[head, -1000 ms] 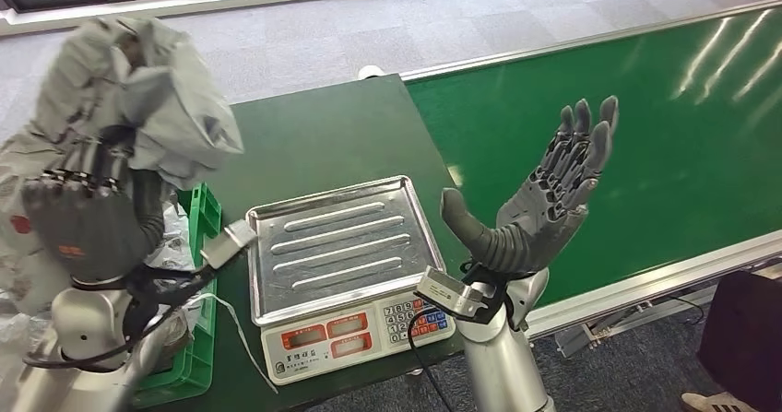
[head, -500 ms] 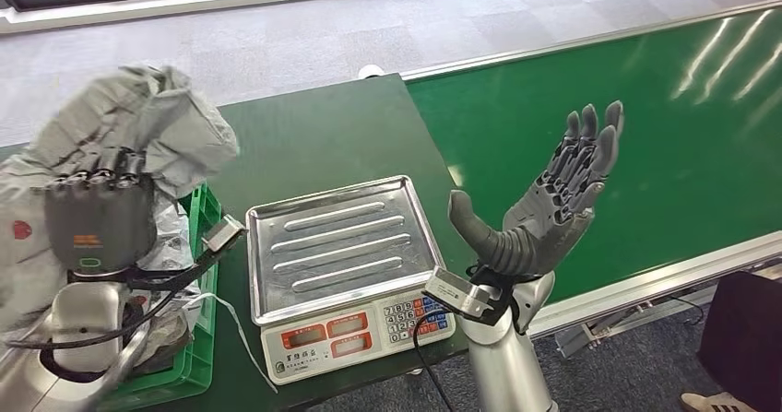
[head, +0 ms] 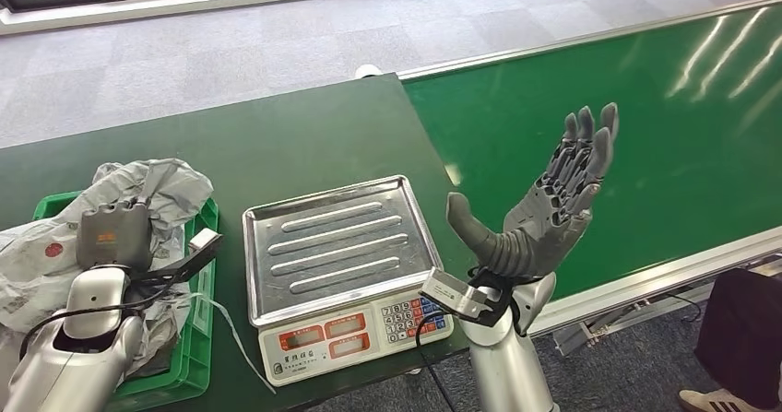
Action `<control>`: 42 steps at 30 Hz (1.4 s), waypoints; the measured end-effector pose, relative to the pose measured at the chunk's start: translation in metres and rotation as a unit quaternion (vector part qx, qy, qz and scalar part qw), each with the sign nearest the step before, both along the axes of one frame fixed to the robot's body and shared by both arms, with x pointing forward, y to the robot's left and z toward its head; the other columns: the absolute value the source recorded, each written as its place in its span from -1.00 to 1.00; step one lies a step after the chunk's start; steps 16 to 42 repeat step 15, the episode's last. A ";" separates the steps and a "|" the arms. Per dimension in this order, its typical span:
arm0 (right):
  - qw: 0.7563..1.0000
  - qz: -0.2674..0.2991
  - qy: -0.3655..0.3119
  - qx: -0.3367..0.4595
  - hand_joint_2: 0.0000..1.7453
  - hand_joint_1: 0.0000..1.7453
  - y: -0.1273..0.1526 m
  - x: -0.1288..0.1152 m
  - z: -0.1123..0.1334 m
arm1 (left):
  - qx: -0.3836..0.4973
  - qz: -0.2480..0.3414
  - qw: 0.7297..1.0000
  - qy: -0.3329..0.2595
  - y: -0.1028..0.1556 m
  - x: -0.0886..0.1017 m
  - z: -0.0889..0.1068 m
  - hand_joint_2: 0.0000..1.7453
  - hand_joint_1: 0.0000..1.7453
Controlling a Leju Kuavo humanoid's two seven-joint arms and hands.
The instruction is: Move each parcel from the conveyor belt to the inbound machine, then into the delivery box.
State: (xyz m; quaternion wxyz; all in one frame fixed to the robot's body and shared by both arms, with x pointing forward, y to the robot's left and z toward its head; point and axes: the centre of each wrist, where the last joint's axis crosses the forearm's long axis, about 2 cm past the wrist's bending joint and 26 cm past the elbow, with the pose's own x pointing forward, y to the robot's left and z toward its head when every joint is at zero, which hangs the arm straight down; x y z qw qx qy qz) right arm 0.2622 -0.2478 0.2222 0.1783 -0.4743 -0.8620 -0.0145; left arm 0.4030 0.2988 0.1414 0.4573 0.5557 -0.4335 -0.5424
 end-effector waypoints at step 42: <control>1.000 -0.011 0.014 -0.008 1.00 -1.00 0.000 0.000 0.001 | -0.024 0.101 0.993 0.048 0.022 0.000 -0.025 1.00 1.00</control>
